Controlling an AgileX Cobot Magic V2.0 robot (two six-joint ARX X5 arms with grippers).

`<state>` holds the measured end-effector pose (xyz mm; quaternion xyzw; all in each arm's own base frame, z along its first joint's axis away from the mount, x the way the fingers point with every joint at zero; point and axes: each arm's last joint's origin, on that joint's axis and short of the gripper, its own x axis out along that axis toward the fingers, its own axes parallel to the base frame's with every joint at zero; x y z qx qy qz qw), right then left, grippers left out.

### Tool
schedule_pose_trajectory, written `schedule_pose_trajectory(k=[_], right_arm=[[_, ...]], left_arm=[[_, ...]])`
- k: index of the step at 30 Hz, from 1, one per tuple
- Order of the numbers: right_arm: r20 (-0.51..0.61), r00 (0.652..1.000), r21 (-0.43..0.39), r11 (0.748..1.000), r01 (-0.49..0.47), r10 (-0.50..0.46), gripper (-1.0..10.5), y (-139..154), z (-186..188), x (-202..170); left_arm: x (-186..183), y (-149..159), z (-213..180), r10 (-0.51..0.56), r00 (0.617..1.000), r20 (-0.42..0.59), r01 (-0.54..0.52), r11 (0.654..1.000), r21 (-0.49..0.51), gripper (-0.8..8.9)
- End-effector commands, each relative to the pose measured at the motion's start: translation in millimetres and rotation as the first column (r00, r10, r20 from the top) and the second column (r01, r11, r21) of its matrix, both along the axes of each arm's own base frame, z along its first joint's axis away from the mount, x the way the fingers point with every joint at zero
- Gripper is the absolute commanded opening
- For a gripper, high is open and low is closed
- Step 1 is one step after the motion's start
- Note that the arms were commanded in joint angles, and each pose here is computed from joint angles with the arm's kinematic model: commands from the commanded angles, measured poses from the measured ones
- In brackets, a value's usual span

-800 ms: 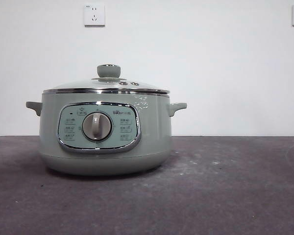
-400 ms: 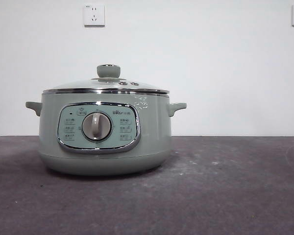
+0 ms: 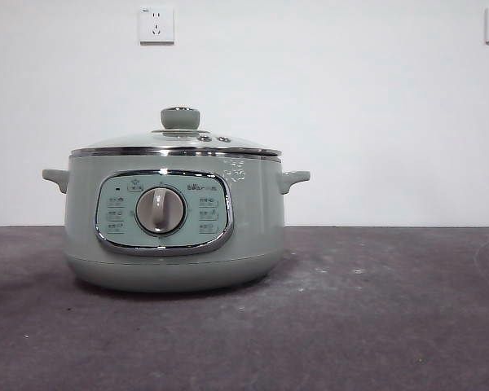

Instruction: Pick up the pumpkin,open the lid,put the pumpkin in the pot,close the lid

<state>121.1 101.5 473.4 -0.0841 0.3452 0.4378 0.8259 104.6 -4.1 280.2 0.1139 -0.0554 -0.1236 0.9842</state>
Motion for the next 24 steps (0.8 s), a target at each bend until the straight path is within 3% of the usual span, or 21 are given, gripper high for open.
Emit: schedule_pose_trajectory(k=[1,11,24], right_arm=[[-0.011,1.0,-0.003,1.0,0.004,-0.004,0.0,-1.1,-0.6,-1.6],[-0.011,1.0,-0.002,1.0,0.003,-0.003,0.0,-1.1,-0.5,-1.6],[-0.011,1.0,-0.003,1.0,0.004,-0.004,0.0,-1.1,-0.6,-1.6]], left_arm=[[-1.4,1.0,-30.7,0.025,0.999,-0.032,-0.026,0.999,-0.025,-0.04],[-3.8,2.3,-96.7,0.077,0.991,-0.113,-0.081,0.996,-0.036,-0.04],[-2.2,2.8,-125.4,0.088,0.973,-0.212,-0.102,0.993,-0.059,-0.04]])
